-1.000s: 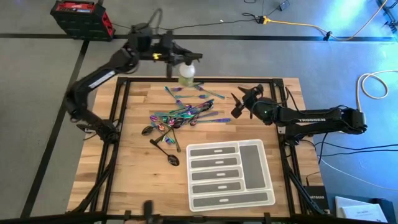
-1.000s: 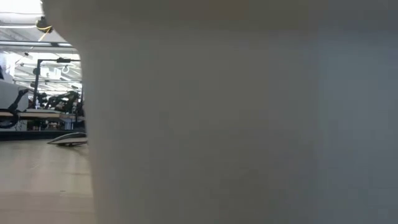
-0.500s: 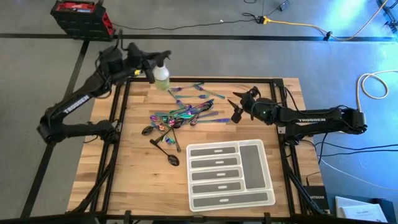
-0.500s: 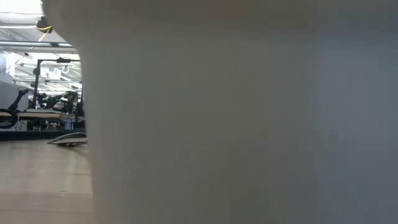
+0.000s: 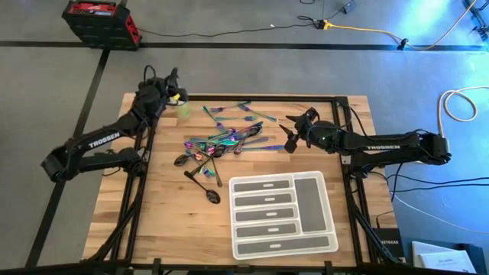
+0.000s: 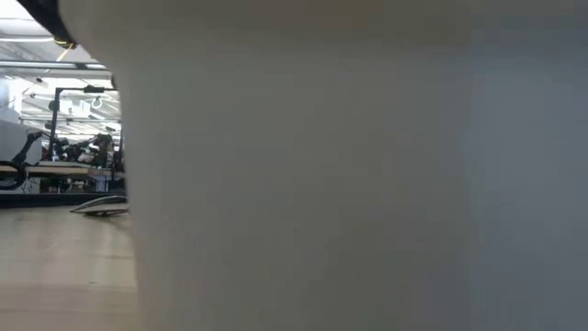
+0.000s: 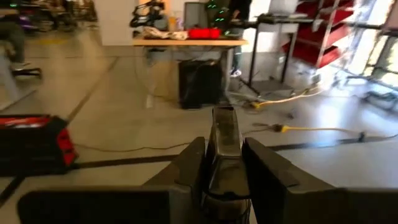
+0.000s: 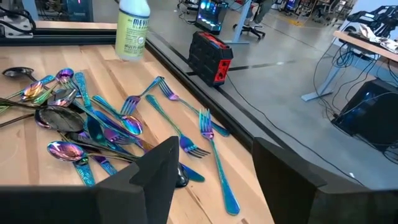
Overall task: Sort silverware
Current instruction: Move the white spray bottle to the top left of the table
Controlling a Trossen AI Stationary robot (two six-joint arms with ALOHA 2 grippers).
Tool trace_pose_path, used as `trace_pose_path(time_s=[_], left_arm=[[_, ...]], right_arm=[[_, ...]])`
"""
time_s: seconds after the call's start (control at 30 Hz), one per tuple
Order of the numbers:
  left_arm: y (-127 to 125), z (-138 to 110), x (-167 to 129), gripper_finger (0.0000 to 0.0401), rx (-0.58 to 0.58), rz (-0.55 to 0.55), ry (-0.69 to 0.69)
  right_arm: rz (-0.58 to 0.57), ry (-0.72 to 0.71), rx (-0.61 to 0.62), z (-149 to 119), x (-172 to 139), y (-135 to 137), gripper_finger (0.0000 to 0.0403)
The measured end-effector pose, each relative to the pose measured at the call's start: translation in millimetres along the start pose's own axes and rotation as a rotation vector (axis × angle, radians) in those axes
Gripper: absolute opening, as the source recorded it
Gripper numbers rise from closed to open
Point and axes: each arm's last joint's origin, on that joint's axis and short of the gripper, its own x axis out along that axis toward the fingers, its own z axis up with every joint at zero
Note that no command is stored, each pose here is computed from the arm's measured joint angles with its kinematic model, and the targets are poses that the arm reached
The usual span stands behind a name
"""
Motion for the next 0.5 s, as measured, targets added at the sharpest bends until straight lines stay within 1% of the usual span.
trace_pose_path(time_s=[0.23, 0.33, 0.5], left_arm=[[4.6, -20.6, -2.5, 0.0074, -0.015, 0.002, -0.059], [6.5, -27.7, -3.5, 0.0074, -0.015, 0.006, -0.061], [7.7, -33.1, -4.7, 0.0074, -0.001, 0.003, -0.062]], right_arm=[[0.002, 0.027, 0.013, -3.5, 2.1, 1.2, 0.0188], [0.002, 0.042, 0.010, -6.0, 4.5, 2.4, 0.0188], [0.005, 0.075, 0.012, -11.6, 10.3, 5.3, 0.0188]])
